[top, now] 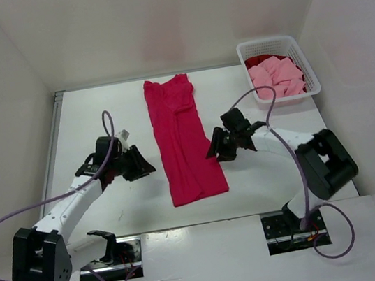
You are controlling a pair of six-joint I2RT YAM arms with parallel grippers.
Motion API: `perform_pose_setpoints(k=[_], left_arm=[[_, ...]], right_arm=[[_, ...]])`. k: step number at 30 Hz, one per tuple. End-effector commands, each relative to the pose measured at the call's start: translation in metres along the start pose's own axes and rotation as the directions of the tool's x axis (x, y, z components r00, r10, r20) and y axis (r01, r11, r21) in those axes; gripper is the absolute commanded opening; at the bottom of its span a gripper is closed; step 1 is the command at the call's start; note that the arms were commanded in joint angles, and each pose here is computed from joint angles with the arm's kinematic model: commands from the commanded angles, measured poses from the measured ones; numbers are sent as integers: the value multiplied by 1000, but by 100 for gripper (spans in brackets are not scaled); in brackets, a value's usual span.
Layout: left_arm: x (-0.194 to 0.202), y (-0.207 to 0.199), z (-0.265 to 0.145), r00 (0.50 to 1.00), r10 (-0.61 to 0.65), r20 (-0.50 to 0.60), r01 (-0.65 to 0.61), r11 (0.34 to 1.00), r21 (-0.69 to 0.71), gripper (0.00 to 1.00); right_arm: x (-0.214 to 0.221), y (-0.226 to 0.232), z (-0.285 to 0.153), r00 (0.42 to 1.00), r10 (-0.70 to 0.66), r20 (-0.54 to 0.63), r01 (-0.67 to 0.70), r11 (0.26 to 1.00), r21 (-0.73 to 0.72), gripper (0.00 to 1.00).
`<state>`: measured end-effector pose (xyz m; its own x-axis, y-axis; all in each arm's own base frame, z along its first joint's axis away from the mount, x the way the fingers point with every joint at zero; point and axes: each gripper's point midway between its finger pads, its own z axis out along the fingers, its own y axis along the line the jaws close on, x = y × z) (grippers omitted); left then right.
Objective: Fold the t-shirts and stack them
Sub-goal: Rotate the tshirt 90 degrees, then grab the bottom of the folded rectangular tshirt with both arms
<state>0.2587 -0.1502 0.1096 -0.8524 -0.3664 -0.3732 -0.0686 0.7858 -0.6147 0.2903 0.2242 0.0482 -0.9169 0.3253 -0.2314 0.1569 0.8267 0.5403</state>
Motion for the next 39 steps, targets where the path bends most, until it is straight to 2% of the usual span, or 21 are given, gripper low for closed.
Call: perform_pose_setpoints(k=[1,5,8,14,19,21,24,28,30,31,34,35,36,38,39], left_arm=[[38,8,2,996,-30,-83,27,999,-34,45],[78,10,6,984,-67,-166,58,996,-62,60],[98,14,11,976,-86,-198,72,995,-75,65],[122,13,28,961,-70,-267,50,996,-80,66],[138,7,38,952,-61,-300,40,996,-75,63],[138,7,40,952,-69,-298,49,996,-76,60],[136,6,45,952,-69,-297,49,996,-75,54],[137,1,54,951,-60,-303,39,996,-76,53],[138,-3,59,950,-49,-308,29,997,-68,48],[142,-4,58,948,-37,-317,18,998,-62,40],[144,-2,55,944,-52,-326,27,996,-80,24],[142,-7,49,948,-45,-315,27,998,-63,15],[143,-5,44,946,-49,-321,27,997,-73,11],[139,-13,32,953,-23,-303,12,999,-39,5],[148,-5,24,942,-28,-335,9,998,-59,3]], right_arm=[[25,-5,-30,999,45,4,-45,999,-14,53],[59,-46,-37,992,127,-6,-127,990,67,53],[76,-65,-40,985,174,-7,-173,980,99,53],[97,-75,-37,979,196,-54,-190,975,112,53],[112,-78,-31,975,205,-85,-194,974,116,43],[114,-77,-29,974,207,-91,-196,973,119,38],[116,-73,-29,975,197,-101,-186,977,105,36],[119,-74,-28,977,183,-111,-171,979,111,36],[122,-78,-27,976,185,-115,-172,978,118,32],[124,-77,-27,977,177,-121,-163,980,117,23],[126,-75,-27,974,187,-125,-173,978,118,7],[130,-73,-27,974,180,-135,-165,979,116,5],[133,-69,-28,975,174,-139,-160,981,106,4],[154,-61,-32,970,161,-185,-142,984,110,2],[160,-53,-35,970,146,-193,-132,988,86,2]])
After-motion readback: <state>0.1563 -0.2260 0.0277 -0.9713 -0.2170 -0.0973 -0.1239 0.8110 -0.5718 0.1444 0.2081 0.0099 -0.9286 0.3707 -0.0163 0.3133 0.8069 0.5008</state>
